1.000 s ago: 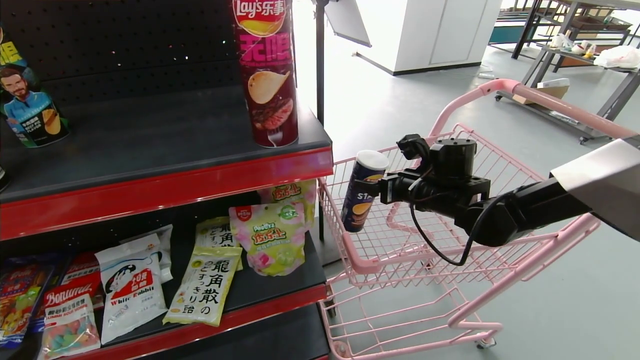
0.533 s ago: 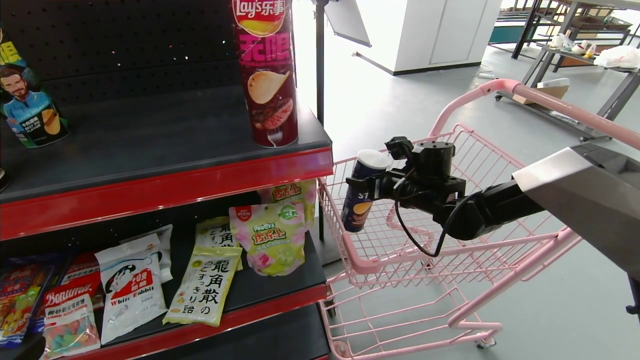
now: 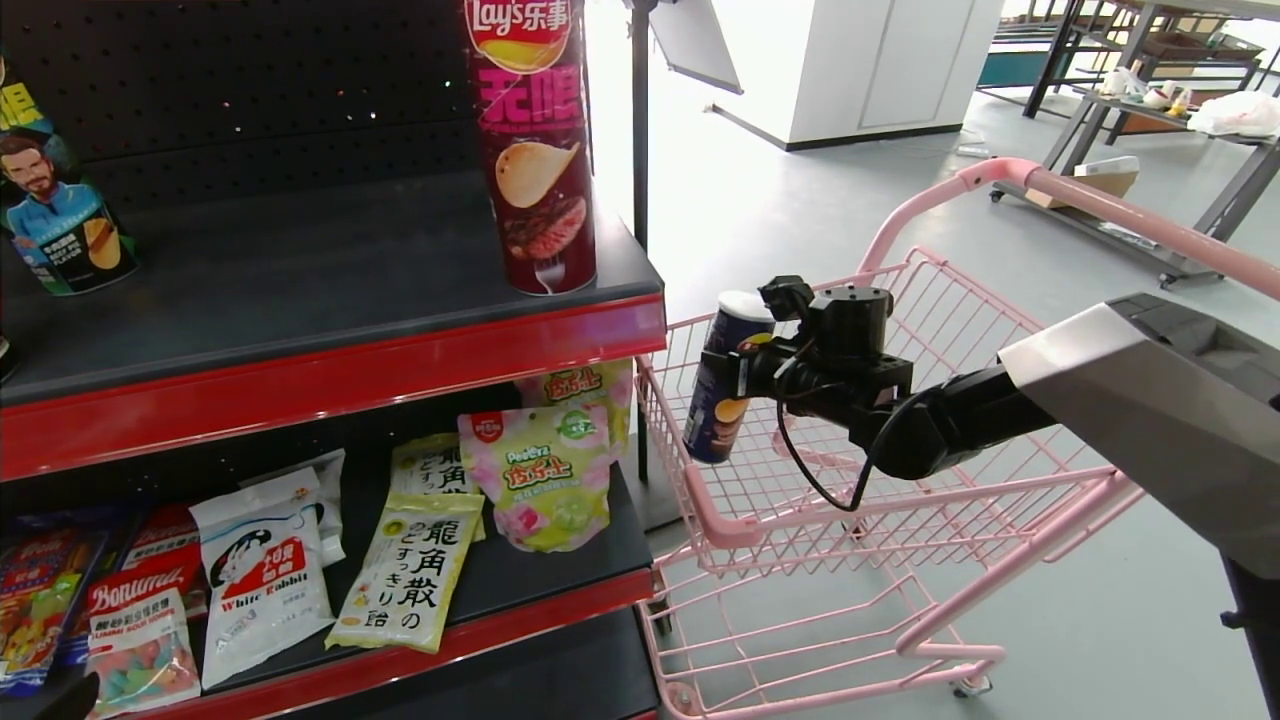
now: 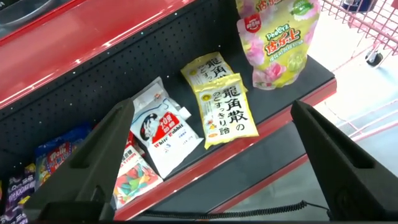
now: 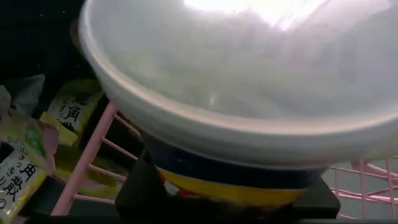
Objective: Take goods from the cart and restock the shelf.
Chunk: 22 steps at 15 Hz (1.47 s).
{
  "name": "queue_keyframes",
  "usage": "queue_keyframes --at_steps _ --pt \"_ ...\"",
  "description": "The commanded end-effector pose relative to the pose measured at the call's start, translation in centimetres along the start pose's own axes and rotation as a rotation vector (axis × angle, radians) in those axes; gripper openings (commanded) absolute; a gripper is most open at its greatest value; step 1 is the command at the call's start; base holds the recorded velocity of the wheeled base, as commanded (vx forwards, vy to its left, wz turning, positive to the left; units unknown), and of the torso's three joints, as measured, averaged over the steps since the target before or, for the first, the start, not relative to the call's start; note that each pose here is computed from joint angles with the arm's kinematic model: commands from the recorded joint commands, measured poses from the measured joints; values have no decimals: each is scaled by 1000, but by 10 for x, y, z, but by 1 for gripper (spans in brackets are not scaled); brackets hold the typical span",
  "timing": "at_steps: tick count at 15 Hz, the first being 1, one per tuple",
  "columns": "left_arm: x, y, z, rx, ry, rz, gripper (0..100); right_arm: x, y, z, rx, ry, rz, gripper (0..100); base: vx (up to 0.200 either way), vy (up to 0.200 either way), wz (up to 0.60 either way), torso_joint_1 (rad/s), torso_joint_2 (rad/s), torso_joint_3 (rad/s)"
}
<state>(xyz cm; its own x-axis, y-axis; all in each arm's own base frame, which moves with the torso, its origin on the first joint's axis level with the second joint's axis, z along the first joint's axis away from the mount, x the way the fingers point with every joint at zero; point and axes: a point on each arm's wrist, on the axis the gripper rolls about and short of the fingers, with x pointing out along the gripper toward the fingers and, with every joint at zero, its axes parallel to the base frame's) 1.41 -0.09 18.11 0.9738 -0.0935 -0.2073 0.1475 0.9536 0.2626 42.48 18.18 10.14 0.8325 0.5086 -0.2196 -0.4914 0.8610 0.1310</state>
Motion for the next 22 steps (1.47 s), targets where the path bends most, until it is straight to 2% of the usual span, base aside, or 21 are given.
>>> queue_keyframes --at_steps 1,5,7,9,11,13,15,18,22 --pt "-1 0 0 -1 -5 2 100 -29 0 35 -10 -66 -33 0 0 0 0 0 0 0" --pt "-2 -1 -2 -1 -8 -4 100 -115 -1 98 -65 -148 -88 0 0 0 0 0 0 0" --pt "-4 -2 -8 -1 -10 0 100 -184 5 130 -102 -176 -131 0 0 0 0 0 0 0" --pt "-5 -2 -8 -2 -16 14 100 -241 17 135 -108 -151 -221 0 0 0 0 0 0 0" --pt "-6 0 -9 1 -2 66 100 -302 33 125 -110 -54 -246 0 0 0 0 0 0 0" --pt "-5 -1 -9 1 0 66 100 -338 42 113 -111 -7 -234 0 0 0 0 0 0 0" --pt "-7 -1 -9 2 -10 66 100 -372 55 84 -128 -19 -187 0 0 0 0 0 0 0" --pt "-10 0 -9 0 -29 72 100 -387 59 52 -171 16 -149 0 0 0 0 0 0 0" --pt "-13 0 -9 4 -41 89 100 -383 58 43 -203 53 -146 0 0 0 0 0 0 0"
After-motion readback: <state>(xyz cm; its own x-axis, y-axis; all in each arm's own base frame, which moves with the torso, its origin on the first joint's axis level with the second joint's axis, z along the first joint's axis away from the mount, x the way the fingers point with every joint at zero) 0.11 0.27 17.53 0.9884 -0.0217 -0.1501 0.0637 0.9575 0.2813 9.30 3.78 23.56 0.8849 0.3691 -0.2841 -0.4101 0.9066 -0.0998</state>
